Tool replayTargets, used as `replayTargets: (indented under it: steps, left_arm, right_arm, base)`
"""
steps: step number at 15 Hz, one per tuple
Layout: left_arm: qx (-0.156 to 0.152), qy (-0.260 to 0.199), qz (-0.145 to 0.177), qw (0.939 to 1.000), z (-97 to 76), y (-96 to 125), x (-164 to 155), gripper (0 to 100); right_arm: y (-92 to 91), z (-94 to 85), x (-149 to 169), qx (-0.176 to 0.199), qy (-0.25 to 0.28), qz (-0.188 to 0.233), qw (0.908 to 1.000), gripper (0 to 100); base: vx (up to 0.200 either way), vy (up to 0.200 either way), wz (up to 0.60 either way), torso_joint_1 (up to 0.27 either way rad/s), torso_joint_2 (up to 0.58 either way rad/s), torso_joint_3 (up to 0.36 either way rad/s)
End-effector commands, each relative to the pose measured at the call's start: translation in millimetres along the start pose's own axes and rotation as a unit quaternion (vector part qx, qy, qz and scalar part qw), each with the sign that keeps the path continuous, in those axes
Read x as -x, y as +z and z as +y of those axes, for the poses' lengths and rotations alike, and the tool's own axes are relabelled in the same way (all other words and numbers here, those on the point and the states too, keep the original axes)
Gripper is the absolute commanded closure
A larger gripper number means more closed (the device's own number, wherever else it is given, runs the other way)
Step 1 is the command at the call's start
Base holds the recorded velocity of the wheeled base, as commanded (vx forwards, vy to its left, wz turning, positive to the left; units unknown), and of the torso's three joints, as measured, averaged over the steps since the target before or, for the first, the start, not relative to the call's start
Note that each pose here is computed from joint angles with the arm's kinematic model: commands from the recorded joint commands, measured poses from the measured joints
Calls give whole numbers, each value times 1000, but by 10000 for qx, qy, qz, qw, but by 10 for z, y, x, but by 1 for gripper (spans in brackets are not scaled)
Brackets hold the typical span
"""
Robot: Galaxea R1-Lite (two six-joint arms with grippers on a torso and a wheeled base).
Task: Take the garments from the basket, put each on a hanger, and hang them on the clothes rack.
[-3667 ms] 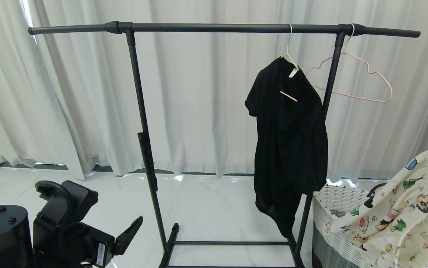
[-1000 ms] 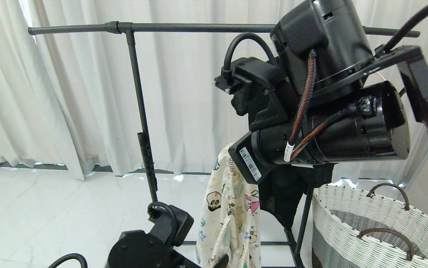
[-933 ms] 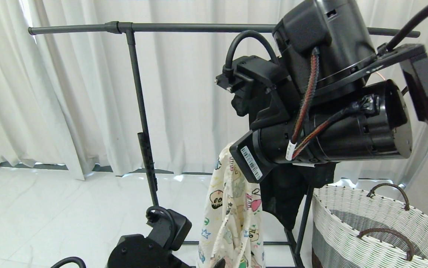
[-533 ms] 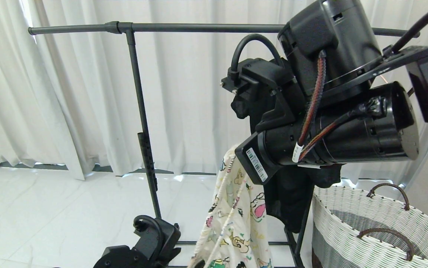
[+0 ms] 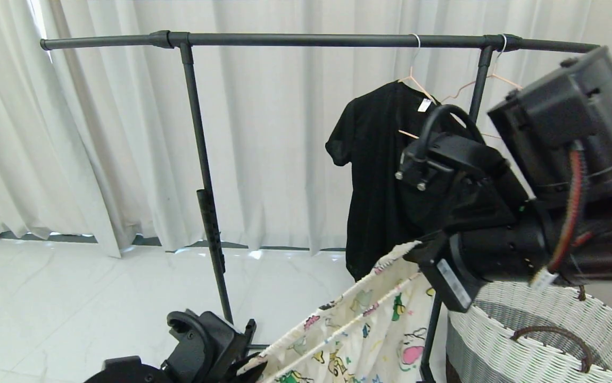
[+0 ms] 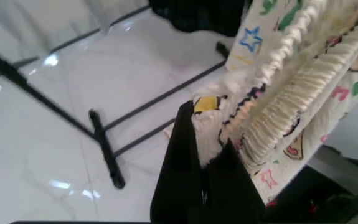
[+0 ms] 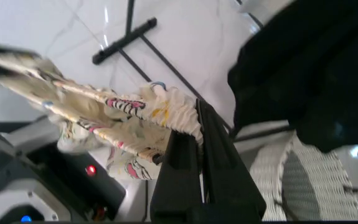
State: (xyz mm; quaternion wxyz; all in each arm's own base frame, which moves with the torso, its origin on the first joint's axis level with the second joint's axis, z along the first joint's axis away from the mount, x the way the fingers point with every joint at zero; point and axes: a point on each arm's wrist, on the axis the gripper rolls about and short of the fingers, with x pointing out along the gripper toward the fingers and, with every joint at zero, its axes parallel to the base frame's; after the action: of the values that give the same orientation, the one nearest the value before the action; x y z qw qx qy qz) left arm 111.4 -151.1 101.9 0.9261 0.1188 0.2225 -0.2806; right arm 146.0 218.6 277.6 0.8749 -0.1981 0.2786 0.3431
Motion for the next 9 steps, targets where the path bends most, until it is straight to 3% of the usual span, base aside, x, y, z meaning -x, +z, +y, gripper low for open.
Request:
replayTargets:
  steps: [1, 3, 5, 6, 7, 9]
  left_arm:
    - [123, -133, -569, 9982, 80, 405, 159, 100]
    - [174, -374, -566, 9975, 119, 909, 317, 100]
    - [185, -1272, -370, 9910, 234, 1448, 663, 100]
    - [197, -1473, -264, 9885, 276, 1568, 765, 100]
    - [226, -1730, -147, 9846, 365, 1871, 1052, 100]
    - [275, -1669, -239, 9853, 450, 2138, 1291, 100]
  right_arm:
    - [-302, -174, 466, -110, -127, -72, 9998, 100]
    - [-403, -251, 694, -283, -173, -146, 9993, 100]
    - [-388, -340, 851, -498, -290, -380, 9976, 100]
    - [-363, -364, 886, -545, -326, -463, 9969, 100]
    - [-253, -420, 986, -655, -401, -742, 9943, 100]
    - [-55, -498, 1129, -773, -506, -1068, 9900, 100]
  base:
    - [0, 0, 0, 0, 0, 0]
    - [0, 0, 0, 0, 0, 0]
    - [0, 0, 0, 0, 0, 0]
    - [0, 0, 0, 0, 0, 0]
    - [0, 0, 0, 0, 0, 0]
    - [0, 0, 0, 0, 0, 0]
